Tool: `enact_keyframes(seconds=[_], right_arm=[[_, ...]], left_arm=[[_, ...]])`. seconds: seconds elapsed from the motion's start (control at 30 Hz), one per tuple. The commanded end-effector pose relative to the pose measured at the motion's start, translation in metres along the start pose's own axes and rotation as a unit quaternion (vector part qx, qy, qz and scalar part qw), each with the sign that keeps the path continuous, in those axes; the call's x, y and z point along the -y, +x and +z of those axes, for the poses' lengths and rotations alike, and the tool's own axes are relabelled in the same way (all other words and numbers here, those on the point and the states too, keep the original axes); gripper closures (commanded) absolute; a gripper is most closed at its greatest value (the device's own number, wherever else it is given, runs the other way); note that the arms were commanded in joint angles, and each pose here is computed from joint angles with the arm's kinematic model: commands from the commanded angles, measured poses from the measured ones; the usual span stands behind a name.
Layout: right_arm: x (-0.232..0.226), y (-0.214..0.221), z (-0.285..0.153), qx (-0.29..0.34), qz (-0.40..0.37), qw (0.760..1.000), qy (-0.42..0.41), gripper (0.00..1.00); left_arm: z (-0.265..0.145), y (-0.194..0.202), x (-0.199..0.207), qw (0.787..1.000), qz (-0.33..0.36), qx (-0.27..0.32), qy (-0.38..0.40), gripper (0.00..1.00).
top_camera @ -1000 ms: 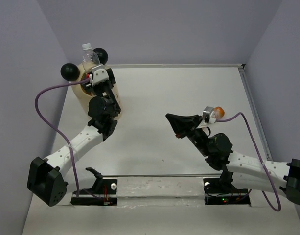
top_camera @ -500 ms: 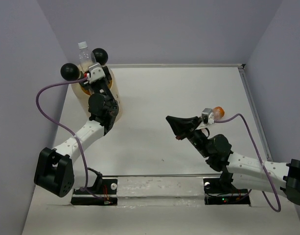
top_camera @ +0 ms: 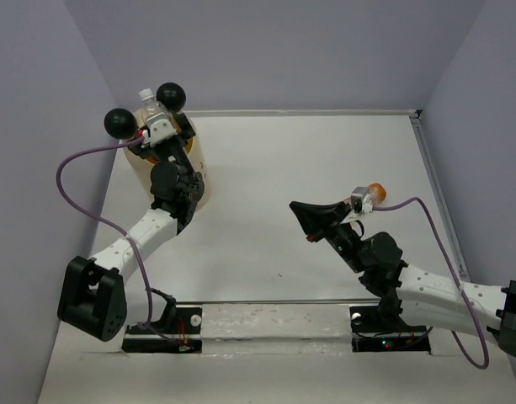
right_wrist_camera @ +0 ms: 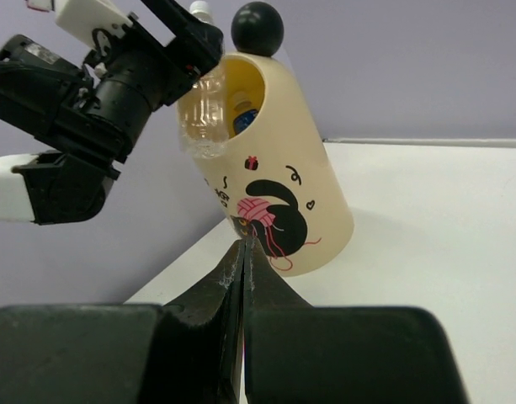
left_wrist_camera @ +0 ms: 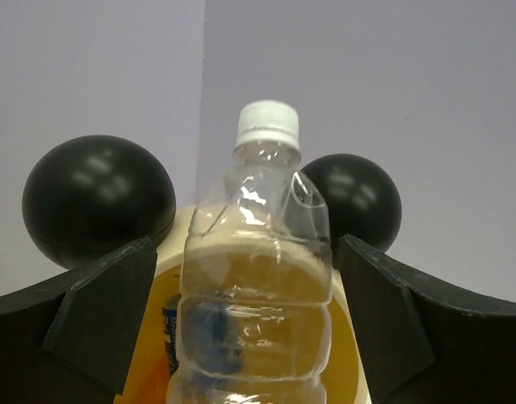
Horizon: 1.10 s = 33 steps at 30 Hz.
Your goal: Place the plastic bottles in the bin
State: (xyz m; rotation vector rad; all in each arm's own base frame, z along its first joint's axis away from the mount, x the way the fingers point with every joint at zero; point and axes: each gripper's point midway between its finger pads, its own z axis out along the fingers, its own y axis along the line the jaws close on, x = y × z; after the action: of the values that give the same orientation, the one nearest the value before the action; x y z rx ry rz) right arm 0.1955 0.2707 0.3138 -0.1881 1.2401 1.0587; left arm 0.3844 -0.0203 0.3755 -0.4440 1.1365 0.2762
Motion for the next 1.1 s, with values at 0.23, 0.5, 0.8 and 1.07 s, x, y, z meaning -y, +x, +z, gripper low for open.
enact_keyframes(seconds=[0.23,0.5,0.8,1.07], right_arm=[[0.015,0.006,-0.008,-0.021,0.018,0.998,0.049,0.99],[0.023,0.037,-0.007,-0.099,-0.010,0.993,0.069,0.93],[-0.027,0.130,-0.022,-0.382,0.005,0.923,-0.045,0.00],[-0.040,0.179,-0.015,-0.480,-0.021,0.874,-0.069,0.00]], left_arm=[[-0.008,-0.052,-0.017,0.995,-0.096,0.029,0.000,0.01],[-0.013,-0.055,-0.016,0.997,-0.071,-0.019,0.020,0.01],[-0.064,-0.100,-0.007,0.966,-0.161,-0.126,0.159,0.01],[-0.115,-0.078,-0.024,0.942,-0.168,-0.202,0.207,0.01]])
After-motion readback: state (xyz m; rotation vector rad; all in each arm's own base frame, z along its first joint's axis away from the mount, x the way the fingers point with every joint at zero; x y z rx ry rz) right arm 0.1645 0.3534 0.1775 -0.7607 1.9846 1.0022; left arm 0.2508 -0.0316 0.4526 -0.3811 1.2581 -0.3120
